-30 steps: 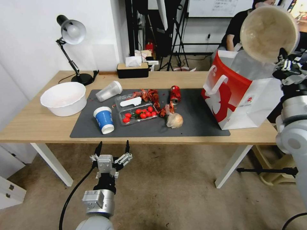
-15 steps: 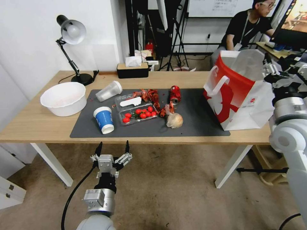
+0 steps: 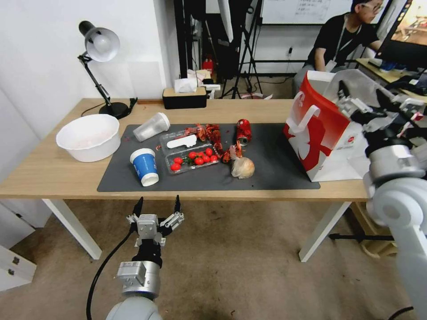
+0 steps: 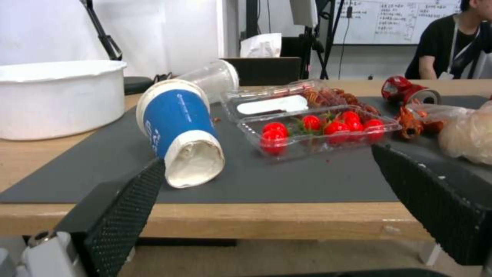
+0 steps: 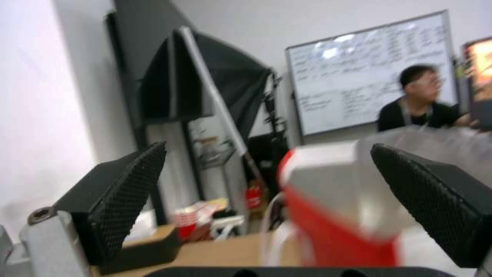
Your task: Pick up the trash from the table and place it into the takeout bag.
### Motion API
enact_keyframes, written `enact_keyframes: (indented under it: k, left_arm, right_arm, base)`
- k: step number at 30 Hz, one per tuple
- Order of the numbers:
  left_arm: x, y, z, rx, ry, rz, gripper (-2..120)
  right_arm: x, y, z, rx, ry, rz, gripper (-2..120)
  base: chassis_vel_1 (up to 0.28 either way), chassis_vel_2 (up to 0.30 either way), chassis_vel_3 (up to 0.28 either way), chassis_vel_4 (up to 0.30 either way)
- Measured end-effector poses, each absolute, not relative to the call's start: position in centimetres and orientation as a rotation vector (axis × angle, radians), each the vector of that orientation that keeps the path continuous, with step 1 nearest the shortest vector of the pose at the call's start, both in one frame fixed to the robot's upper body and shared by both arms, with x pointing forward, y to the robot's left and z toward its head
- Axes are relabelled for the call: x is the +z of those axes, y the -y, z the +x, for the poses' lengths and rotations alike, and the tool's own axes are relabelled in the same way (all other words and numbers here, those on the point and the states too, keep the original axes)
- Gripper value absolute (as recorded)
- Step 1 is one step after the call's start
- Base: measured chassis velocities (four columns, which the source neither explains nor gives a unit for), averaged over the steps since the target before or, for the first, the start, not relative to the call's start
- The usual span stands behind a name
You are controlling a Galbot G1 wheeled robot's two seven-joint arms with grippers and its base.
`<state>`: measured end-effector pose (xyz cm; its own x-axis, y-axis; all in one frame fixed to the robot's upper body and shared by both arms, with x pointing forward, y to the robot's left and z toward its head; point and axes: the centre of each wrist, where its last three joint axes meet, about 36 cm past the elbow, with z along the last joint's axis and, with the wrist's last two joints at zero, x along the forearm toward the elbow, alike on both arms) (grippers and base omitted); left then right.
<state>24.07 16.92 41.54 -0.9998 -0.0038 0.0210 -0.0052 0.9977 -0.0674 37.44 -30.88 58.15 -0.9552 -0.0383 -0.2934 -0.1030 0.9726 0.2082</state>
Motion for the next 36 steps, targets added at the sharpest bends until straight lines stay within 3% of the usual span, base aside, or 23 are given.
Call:
enact_keyframes:
  k: [13, 19, 36]
  left_arm:
    - [41.8, -17.2, 24.1, 0.122, 3.126, -0.01, 100]
    - [41.8, -17.1, 24.3, 0.143, 3.131, -0.014, 100]
    - [41.5, -17.0, 23.7, 0.141, 3.125, -0.015, 100]
  right_arm:
    - [50.9, 27.9, 31.2, 0.196, -2.924, -0.156, 100]
    - [44.1, 27.2, 27.3, 0.059, -2.974, -0.13, 100]
    - [38.5, 24.8, 24.4, 0.06, -3.029, -0.125, 100]
  base:
    - [0.0, 0.0, 0.0, 0.0]
    - [0.0, 0.0, 0.0, 0.0]
    - [0.0, 0.0, 0.0, 0.0]
